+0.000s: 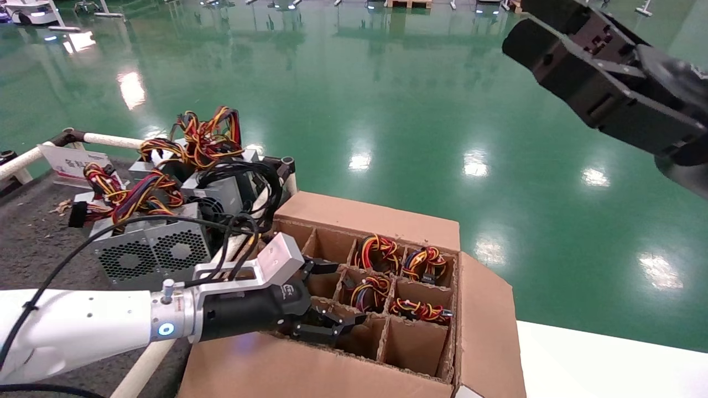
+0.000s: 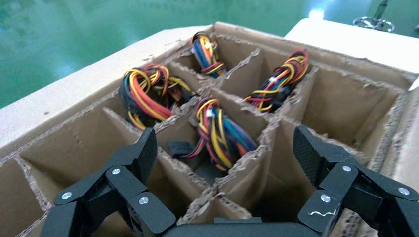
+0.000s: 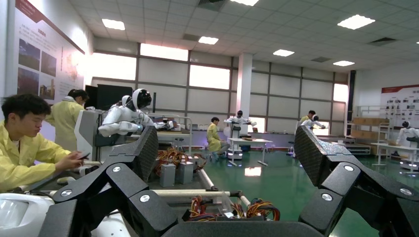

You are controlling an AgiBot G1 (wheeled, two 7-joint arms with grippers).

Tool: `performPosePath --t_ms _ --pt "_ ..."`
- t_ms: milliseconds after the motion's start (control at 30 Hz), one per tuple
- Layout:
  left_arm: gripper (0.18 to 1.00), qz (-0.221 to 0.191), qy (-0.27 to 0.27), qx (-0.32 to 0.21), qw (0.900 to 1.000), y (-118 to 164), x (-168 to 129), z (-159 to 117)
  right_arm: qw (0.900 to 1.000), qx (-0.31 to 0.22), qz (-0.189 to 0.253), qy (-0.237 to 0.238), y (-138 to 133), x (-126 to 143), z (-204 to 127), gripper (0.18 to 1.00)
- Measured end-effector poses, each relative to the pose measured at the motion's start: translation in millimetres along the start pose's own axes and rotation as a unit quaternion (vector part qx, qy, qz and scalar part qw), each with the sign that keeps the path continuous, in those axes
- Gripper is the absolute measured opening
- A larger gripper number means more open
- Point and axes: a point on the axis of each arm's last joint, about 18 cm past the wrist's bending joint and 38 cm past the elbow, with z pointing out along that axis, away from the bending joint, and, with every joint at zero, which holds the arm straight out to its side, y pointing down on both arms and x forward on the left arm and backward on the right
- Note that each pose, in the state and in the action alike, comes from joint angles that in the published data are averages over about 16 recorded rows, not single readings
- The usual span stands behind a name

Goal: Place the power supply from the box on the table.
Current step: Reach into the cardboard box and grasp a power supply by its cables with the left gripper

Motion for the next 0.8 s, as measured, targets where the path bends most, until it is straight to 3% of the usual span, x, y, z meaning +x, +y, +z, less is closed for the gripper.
performPosePath --t_ms 800 --pt "0.998 0.012 -0.006 -0.004 0.9999 -2 -5 19 1.000 0.000 0.000 0.000 0 0 0 0.998"
